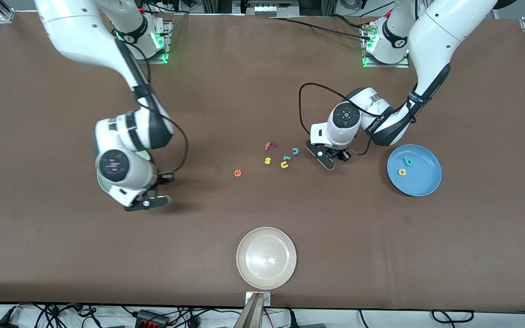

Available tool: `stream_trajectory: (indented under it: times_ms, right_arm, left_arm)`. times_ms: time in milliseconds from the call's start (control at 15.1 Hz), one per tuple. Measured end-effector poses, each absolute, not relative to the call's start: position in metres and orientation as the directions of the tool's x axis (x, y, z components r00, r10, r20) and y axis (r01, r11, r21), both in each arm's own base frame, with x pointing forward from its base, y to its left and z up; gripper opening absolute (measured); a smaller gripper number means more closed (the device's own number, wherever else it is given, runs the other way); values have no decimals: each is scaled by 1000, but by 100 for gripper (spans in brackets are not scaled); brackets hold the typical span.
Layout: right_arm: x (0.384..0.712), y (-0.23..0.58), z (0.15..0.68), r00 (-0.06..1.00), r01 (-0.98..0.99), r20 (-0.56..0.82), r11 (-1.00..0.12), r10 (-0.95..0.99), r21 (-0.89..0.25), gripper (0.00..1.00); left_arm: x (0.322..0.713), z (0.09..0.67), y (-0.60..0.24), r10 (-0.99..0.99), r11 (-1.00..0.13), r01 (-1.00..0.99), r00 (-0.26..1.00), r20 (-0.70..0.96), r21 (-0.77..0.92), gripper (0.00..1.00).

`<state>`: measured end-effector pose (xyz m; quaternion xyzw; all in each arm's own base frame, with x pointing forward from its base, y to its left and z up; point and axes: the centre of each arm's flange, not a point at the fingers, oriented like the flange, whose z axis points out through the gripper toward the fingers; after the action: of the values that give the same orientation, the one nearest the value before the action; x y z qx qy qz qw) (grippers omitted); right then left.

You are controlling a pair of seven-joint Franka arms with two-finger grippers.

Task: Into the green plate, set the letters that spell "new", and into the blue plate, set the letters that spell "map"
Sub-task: 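Place the pink w in the green plate while the left gripper places the blue m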

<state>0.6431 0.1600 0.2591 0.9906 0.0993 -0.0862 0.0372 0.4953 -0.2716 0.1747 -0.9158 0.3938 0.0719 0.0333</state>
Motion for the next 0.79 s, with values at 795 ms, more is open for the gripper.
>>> stream_trajectory:
  times_ms: [795]
  right_arm:
    - [561, 102, 209, 947, 252, -221, -966, 233, 59, 26]
  left_arm:
    - [592, 249, -59, -556, -792, -606, 765, -325, -70, 27]
